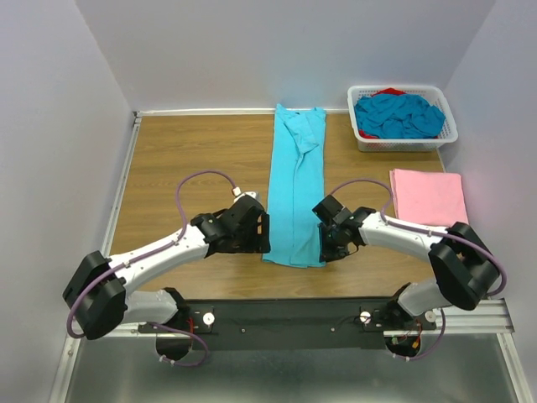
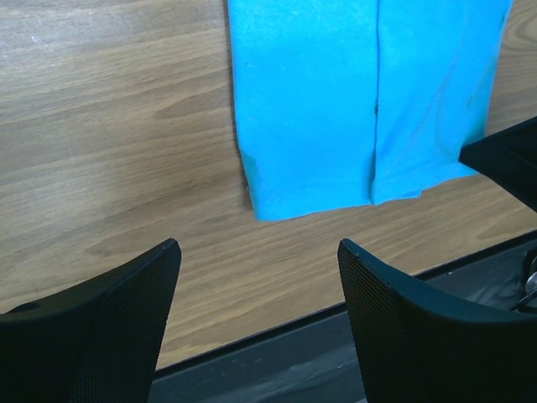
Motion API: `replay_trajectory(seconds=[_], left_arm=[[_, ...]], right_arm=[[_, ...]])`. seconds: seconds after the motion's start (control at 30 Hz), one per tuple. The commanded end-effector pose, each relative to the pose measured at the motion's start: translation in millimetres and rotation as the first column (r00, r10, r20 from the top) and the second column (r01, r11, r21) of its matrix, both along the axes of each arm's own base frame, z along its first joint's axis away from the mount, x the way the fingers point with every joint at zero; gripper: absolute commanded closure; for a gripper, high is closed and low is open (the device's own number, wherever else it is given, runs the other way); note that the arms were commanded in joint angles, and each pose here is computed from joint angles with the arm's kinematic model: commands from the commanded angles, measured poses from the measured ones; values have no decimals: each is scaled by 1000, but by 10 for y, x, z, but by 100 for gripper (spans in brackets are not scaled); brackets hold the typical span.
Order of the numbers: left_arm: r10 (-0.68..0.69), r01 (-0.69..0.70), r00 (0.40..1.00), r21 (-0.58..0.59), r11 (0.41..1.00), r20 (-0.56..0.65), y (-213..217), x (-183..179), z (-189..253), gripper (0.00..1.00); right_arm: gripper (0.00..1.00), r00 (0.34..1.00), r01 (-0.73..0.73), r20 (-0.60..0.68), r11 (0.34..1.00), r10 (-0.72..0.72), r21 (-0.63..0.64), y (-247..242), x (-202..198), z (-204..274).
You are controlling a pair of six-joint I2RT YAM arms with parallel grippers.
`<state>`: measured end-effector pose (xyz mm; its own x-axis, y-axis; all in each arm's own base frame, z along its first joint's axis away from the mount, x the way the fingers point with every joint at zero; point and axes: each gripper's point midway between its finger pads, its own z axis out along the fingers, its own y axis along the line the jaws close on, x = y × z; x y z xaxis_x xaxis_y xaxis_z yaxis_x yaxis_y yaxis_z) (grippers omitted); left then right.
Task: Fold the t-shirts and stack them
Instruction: Fold the tshirt
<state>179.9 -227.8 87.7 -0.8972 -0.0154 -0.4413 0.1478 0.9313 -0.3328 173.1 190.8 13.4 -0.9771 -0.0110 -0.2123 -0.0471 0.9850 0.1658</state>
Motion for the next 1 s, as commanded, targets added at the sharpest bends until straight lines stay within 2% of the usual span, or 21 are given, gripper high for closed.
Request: replay_trajectory(seconds=[0.0,0.1,0.13,0.23,0.43,0.6,0.97], left_arm=[[0,1,1000,48,999,-19,12,-33,-60,17],[-6,8,999,76,997,-34,12,-47,-114,17],[-11,15,999,86,996,-41,-5,-49,-134,17],[-23,30,998,122,992,-61,-24,-57,-200,17],[-33,46,996,177,983,-78,-118,-22,-303,20],[-34,59,994,250,966,-102,-123,-10,-440,38],[-48,98,985,313,945,-164,-88,-82,-708,44]], right_arm=[[70,998,-2,-63,999,-1,-50,-205,-226,-154],[77,998,-1,-64,999,-2,-51,-231,-256,-152],[83,998,-1,-64,999,-2,-51,-235,-261,-150],[91,998,-7,-64,999,3,-52,-239,-262,-154],[92,998,-20,-62,998,17,-52,-240,-261,-154],[92,998,-27,-55,998,25,-50,-249,-262,-144],[92,998,-36,-51,998,34,-49,-275,-287,-138]])
